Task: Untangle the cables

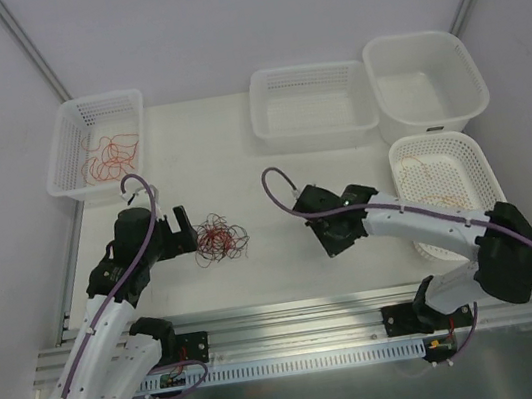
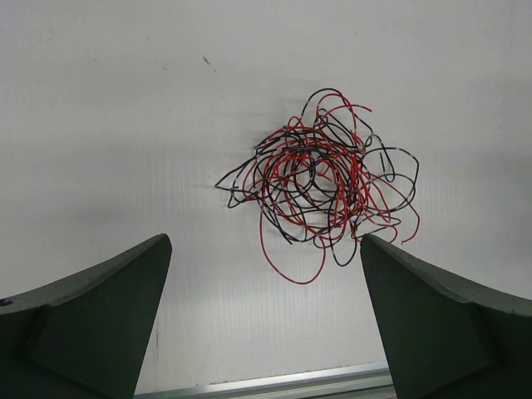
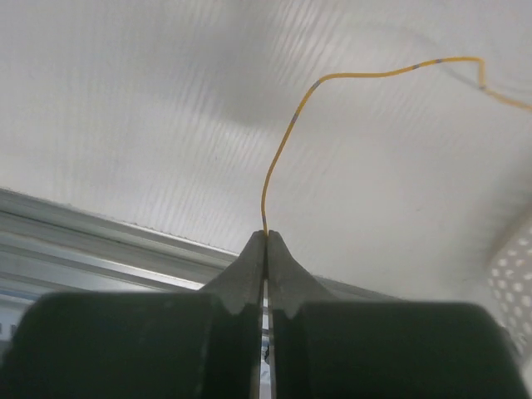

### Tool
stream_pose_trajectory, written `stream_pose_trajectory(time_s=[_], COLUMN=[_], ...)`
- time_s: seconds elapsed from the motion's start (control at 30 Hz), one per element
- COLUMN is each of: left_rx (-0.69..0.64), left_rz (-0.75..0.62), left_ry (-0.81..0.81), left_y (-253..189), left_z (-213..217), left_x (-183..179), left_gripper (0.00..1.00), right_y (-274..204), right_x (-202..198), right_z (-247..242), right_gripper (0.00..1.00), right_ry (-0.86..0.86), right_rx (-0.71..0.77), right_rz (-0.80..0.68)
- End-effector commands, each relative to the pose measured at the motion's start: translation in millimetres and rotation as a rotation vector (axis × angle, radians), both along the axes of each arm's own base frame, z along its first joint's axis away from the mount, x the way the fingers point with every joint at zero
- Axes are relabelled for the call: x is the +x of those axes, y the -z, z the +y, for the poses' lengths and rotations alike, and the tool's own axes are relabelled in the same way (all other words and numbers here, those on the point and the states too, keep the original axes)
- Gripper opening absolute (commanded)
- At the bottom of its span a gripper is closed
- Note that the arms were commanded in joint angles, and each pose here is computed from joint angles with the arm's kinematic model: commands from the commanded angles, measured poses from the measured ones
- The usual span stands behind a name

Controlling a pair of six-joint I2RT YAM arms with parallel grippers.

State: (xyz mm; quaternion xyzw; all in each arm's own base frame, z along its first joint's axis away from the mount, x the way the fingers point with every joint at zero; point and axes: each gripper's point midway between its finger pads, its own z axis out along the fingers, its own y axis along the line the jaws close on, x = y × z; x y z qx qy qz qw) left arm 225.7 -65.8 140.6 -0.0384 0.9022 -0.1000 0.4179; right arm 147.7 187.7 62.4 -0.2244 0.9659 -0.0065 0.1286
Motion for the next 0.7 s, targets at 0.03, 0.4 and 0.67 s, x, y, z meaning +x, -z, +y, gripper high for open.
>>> stream_pose_trajectory(time_s=[0.03,0.4,0.67], left_rx=[0.002,0.003,0.003], left_rz=[-0.021,-0.037,-0.037], left_ry=[-0.005,-0.007,-0.009], left_y=[-2.7,-5.7,-5.7], left_z=[1.9,3.0,3.2], left_x=[4.0,3.5,3.6], left_gripper=[0.99,0.99,0.99], right_y=[-92.7,-203.0,-176.9], right_x=[40.8,84.8,117.5], right_z=[-33.7,-181.8,-224.8], right_gripper=[0.01,0.01,0.01], right_ry=[0.061,0.469,0.766], right_rx=[-0.027,0.000,0.172], right_rz=[-0.274,-0.556,-0.552])
